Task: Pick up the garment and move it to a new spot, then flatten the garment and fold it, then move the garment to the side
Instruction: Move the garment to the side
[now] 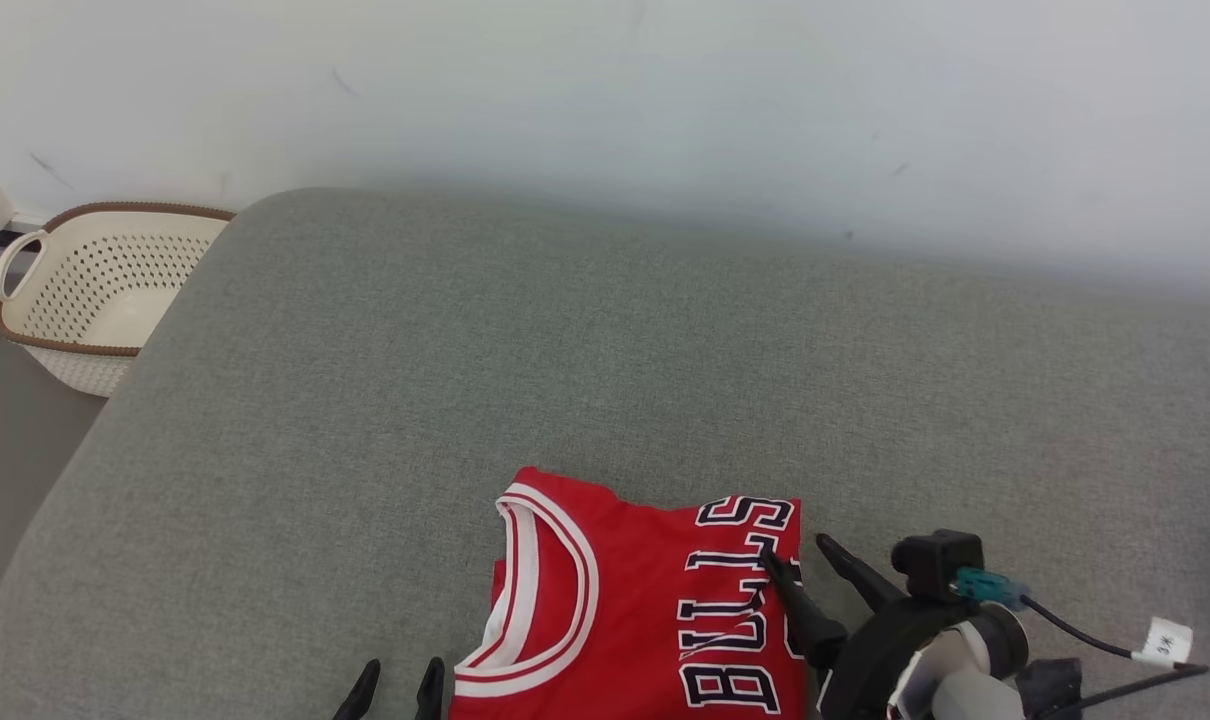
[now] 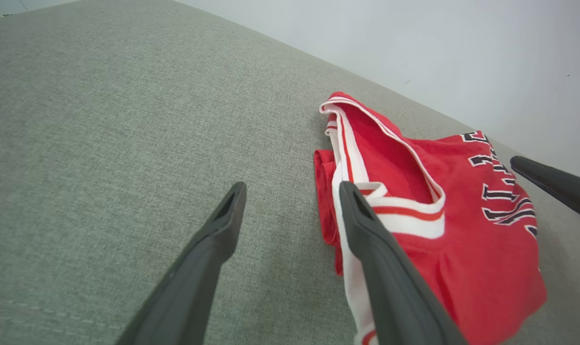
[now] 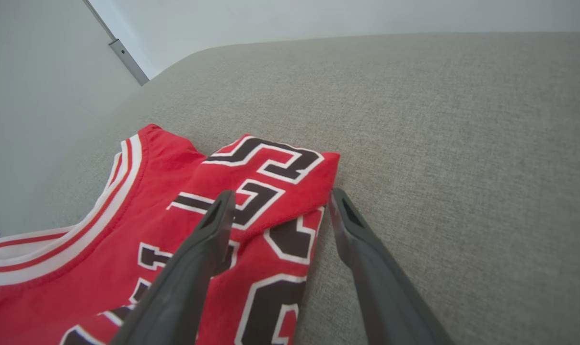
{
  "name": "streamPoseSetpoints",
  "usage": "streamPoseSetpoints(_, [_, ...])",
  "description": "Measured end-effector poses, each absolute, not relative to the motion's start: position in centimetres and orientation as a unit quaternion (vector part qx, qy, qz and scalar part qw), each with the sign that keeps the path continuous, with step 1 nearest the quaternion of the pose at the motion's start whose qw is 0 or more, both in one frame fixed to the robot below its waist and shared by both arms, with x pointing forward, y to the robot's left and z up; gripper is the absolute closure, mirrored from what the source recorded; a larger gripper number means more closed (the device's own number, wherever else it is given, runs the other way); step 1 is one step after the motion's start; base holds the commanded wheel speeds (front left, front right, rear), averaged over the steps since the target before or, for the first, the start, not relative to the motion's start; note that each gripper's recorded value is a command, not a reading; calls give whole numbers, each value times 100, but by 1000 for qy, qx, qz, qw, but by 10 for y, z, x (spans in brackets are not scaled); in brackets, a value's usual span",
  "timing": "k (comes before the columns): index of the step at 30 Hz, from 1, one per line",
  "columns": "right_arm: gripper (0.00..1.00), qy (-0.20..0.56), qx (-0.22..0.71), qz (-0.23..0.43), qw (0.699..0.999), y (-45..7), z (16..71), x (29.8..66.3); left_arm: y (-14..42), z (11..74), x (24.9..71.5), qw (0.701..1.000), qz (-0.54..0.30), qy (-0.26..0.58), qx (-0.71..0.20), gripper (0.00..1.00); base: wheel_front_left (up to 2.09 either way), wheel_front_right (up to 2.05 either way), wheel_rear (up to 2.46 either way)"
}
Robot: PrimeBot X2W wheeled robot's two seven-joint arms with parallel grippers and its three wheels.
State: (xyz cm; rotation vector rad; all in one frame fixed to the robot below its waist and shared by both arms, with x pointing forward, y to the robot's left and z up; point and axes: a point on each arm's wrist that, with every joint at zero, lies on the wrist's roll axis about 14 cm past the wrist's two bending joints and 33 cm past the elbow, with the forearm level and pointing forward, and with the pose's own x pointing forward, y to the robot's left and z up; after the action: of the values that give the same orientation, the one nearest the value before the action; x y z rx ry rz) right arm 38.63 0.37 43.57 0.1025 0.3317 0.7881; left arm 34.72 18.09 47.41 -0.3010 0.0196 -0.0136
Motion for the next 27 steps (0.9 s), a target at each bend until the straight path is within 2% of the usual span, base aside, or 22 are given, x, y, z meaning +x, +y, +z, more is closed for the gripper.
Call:
streamPoseSetpoints(8, [0, 188, 75, 341, 918, -9, 413, 383, 185, 472, 346, 989, -1, 13, -145, 0, 0, 0, 0])
streamPoseSetpoints(15, [0, 202, 86, 336, 916, -4, 406, 381, 188, 470, 344, 989, 4, 15, -144, 0, 0, 0, 0])
streamPoseSetpoints(20, [0, 223, 94, 357, 902, 13, 396, 367, 191, 469, 342, 990, 9, 17, -143, 0, 0, 0, 0])
streamPoseSetpoints(21, [17, 230, 95, 362, 898, 16, 394, 363, 191, 468, 342, 989, 10, 18, -143, 0, 0, 0, 0])
streamPoseSetpoints(23, [88, 238, 91, 370, 894, 19, 391, 361, 192, 467, 342, 989, 12, 19, -143, 0, 0, 0, 0])
streamPoseSetpoints(24, [100, 239, 89, 370, 893, 19, 390, 362, 193, 467, 342, 989, 13, 19, -143, 0, 0, 0, 0])
streamPoseSetpoints(27, [100, 236, 81, 363, 898, 13, 392, 372, 194, 467, 343, 989, 15, 19, -143, 0, 0, 0, 0])
